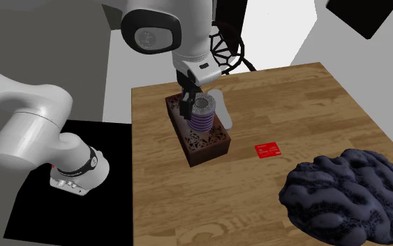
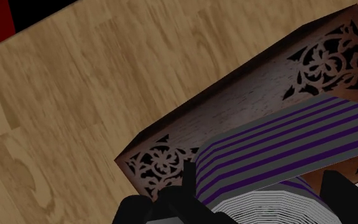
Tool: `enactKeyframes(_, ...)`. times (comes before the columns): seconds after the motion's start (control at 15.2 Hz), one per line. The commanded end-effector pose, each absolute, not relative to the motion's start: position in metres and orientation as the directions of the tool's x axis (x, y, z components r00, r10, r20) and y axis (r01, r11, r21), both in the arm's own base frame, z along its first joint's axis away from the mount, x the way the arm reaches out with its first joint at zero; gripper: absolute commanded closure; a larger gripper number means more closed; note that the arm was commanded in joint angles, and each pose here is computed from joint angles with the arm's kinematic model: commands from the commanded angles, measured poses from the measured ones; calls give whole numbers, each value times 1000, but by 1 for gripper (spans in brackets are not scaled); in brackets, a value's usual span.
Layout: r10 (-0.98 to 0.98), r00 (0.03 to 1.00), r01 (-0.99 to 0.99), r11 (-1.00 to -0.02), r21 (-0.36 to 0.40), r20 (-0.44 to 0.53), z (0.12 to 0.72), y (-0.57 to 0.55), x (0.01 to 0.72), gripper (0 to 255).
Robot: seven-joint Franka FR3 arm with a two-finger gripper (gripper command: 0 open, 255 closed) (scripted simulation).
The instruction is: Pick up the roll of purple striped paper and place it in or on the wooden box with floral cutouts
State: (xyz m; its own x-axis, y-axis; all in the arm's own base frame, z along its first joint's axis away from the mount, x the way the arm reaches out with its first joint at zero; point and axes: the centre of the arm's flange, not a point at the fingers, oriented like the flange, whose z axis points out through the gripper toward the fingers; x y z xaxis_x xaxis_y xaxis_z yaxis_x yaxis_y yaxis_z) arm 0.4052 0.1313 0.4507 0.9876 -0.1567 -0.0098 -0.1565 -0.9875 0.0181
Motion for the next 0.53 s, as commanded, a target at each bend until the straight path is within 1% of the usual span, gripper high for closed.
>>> enactKeyframes(0.0,-157,988,-157,-988,18,-9,451,131,405,255)
enactKeyframes(0.07,-157,988,-157,-988,18,-9,451,131,405,255)
enactKeyframes(0.13,-157,988,-157,-988,18,-9,451,131,405,0)
enactKeyframes(0.46,-157,988,-157,-988,18,-9,451,131,405,0)
